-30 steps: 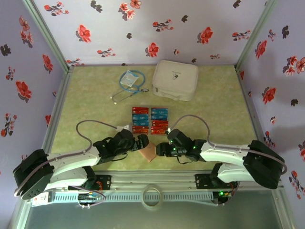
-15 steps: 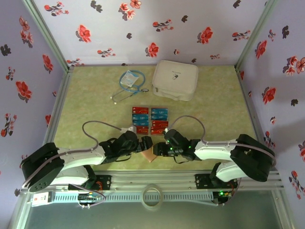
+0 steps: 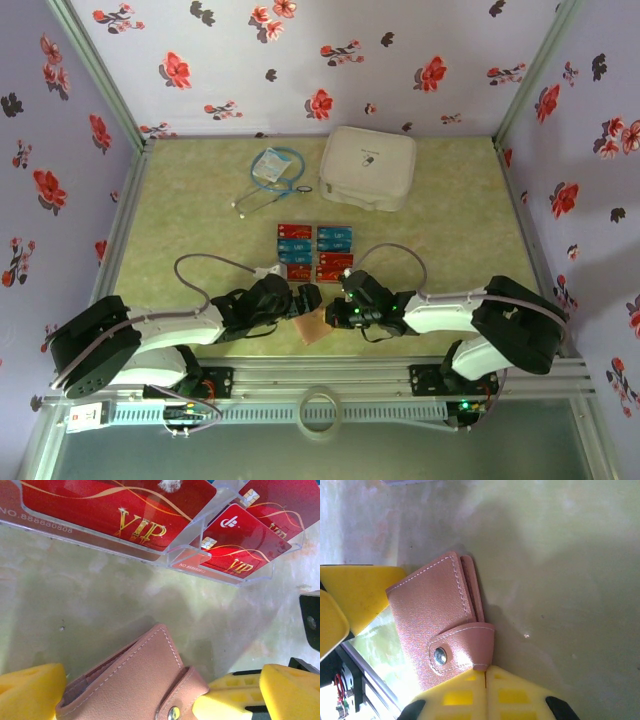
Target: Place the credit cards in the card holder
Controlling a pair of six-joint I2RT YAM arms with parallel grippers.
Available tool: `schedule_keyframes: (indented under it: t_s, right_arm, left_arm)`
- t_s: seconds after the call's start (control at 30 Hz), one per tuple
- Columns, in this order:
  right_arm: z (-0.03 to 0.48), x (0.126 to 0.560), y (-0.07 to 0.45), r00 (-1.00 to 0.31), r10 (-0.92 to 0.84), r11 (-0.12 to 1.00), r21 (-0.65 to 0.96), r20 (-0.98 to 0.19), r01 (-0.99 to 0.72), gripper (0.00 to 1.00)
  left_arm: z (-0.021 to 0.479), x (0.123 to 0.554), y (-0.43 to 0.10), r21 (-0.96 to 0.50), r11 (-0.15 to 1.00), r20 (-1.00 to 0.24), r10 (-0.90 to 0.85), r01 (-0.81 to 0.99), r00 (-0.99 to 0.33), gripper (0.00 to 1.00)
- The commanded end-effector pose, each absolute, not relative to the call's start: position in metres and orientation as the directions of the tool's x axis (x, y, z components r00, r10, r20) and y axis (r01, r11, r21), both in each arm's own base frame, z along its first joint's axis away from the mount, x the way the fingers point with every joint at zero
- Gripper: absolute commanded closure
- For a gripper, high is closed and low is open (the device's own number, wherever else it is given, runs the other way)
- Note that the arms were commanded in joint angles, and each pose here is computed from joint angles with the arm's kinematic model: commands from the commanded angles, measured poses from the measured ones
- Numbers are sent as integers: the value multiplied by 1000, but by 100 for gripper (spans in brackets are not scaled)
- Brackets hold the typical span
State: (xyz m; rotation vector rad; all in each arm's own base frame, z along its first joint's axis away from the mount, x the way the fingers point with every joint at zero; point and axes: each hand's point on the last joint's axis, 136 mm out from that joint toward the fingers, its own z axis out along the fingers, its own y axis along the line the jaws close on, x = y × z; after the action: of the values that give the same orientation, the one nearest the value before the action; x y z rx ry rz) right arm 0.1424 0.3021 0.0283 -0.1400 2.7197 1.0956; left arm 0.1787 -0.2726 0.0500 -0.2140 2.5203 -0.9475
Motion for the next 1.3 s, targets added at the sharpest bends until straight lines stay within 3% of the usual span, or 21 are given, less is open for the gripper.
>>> schedule_keyframes:
  t_s: [0.0, 0.43, 0.77, 1.03, 1.27]
  right_arm:
    - [58, 152, 316, -960, 15, 656, 727, -280, -202, 100]
    - [141, 172, 311, -914, 48, 599, 744, -403, -296, 100]
    - [214, 202, 309, -850, 122, 568, 739, -512, -362, 100]
    - [243, 219, 322, -841, 210, 491, 797, -499, -351, 100]
    - [245, 228, 327, -842, 269, 446, 835, -468, -322, 100]
  left_arm:
    - [50, 178, -282, -695, 718, -338, -292, 28, -895, 0]
    - [124, 233, -231, -694, 719, -448, -426, 6, -786, 0]
    - [178, 256, -222, -770, 637, -463, -523, 33, -716, 0]
    - [217, 272, -231, -843, 527, -456, -597, 106, -660, 0]
    - [222, 275, -242, -898, 421, -394, -636, 129, -664, 3]
